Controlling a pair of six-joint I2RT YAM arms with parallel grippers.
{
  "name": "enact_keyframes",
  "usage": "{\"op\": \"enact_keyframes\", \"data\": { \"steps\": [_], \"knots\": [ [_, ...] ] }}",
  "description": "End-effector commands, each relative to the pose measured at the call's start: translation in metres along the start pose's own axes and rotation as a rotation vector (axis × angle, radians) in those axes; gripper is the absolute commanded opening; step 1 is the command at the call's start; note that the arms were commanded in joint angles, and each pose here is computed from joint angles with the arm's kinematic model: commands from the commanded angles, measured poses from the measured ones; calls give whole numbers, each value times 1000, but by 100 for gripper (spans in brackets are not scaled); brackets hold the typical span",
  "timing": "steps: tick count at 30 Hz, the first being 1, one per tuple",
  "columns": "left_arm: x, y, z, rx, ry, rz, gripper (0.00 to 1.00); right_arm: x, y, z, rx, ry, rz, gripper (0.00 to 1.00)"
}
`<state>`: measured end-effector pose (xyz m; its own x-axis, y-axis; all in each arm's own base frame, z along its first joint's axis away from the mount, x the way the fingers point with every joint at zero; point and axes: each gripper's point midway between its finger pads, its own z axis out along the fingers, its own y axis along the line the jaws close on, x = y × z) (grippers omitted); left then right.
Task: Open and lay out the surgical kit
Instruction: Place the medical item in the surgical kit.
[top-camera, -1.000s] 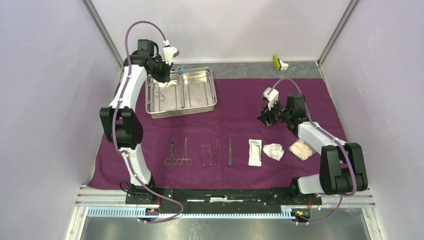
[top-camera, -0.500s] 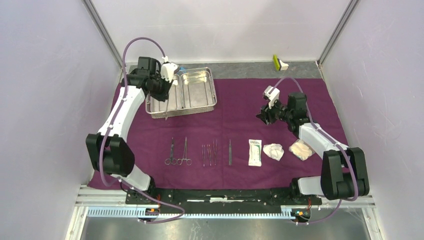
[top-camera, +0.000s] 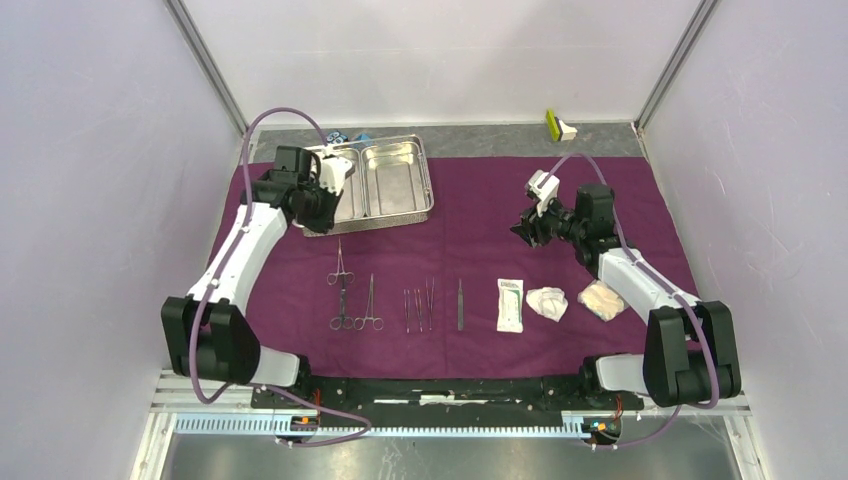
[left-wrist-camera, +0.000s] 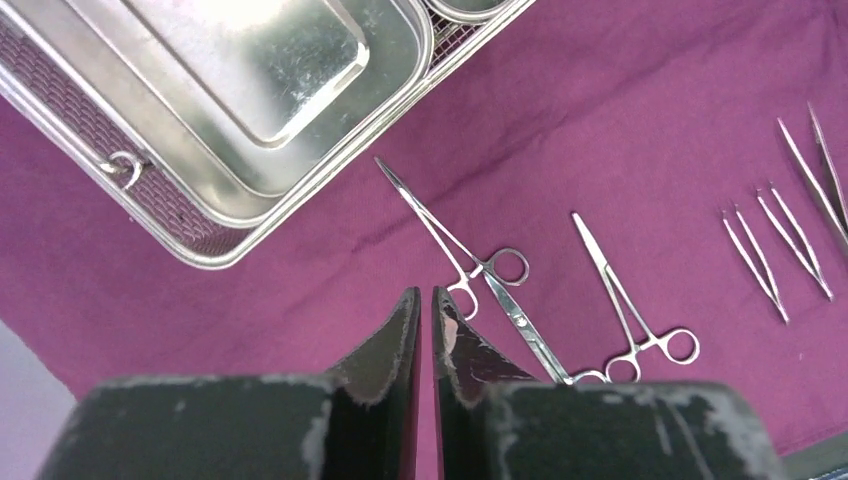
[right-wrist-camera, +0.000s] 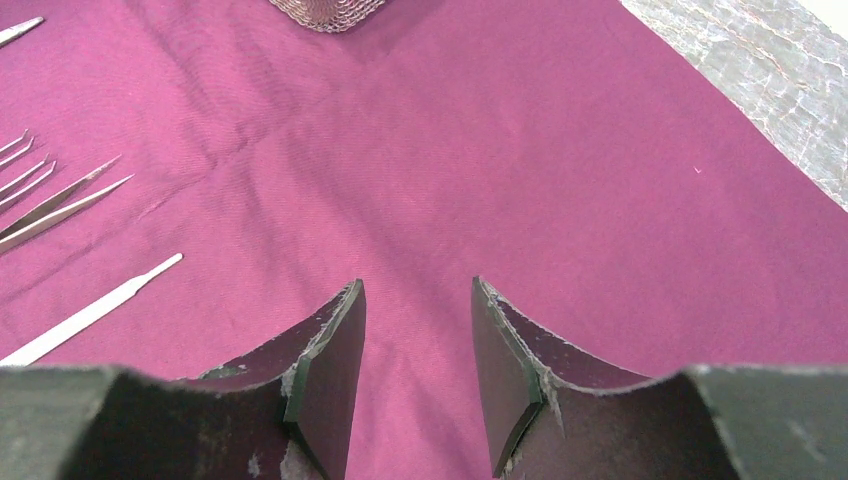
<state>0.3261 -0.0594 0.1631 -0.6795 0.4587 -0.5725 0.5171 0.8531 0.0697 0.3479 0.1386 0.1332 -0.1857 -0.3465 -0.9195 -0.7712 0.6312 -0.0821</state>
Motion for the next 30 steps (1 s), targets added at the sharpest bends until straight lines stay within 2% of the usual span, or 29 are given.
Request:
{"op": "enact_keyframes", "data": {
  "steps": [1,5,7,9,23,30],
  "knots": [
    [-3,-4,23,43,14,5,23,-12,5,-1,-17,-44,-23,50],
    [10,-1,44,32,84,-57,52,-11,5,-2,-8,-41,-33,49],
    [16,0,54,28,118,-98,60,-12,4,-2,-6,-41,-36,49],
    [22,1,63,22,153,-131,64,-11,5,-2,-8,-39,-35,49],
    [73,-15,95,50,265,-188,63,-10,4,-3,-2,-38,-41,49],
    [81,-14,109,40,272,-210,62,-9,5,-3,-2,-40,-37,49]
  ]
}}
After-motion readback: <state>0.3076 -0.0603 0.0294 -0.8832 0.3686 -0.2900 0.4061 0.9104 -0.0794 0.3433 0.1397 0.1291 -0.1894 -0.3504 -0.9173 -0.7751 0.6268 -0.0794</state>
